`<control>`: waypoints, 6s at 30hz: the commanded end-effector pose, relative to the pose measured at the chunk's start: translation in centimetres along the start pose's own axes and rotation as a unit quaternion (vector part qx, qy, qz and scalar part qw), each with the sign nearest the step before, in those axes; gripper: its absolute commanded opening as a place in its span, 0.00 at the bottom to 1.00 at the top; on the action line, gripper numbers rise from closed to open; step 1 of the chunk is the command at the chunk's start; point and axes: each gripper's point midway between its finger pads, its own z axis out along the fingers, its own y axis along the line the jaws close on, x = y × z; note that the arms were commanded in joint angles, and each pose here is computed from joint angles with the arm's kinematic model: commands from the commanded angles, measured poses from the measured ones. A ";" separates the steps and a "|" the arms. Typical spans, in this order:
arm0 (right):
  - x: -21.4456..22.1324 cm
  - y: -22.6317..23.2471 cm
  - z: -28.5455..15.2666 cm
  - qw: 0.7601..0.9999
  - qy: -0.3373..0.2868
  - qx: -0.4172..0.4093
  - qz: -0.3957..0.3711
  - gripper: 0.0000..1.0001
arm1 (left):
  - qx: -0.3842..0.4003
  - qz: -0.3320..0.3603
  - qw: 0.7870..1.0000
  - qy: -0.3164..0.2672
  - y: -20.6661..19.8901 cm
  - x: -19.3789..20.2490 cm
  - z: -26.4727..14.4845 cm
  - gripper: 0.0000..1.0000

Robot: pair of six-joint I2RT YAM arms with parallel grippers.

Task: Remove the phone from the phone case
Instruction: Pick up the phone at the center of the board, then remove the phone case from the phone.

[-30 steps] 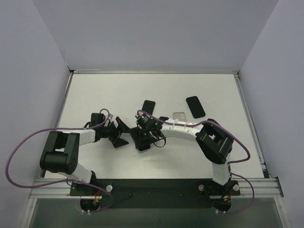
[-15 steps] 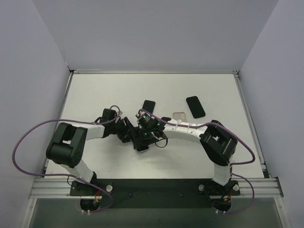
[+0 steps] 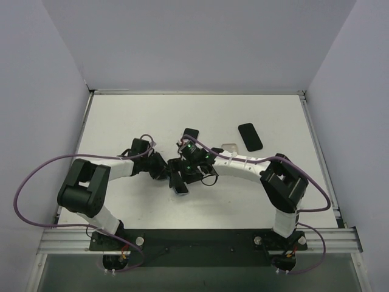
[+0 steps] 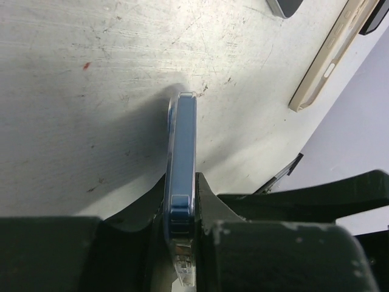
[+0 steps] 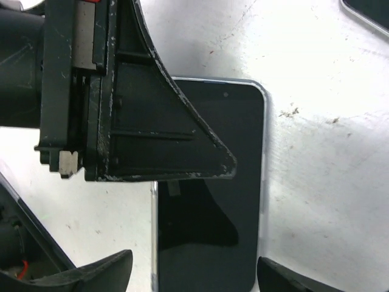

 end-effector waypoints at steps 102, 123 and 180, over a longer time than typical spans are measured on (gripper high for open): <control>-15.9 4.0 -23.3 0.706 -0.211 -0.588 0.334 0.38 | 0.412 0.096 0.874 -0.239 -21.6 -7.1 -17.8 0.00; -15.1 4.3 -21.4 0.768 -0.217 -0.522 0.301 0.21 | 0.345 -0.057 0.913 -0.212 -18.5 -9.1 -15.0 0.00; -28.4 8.4 -36.3 0.458 -0.267 -0.758 0.381 0.00 | 0.726 0.046 0.644 -0.235 -30.8 -4.6 -35.2 0.00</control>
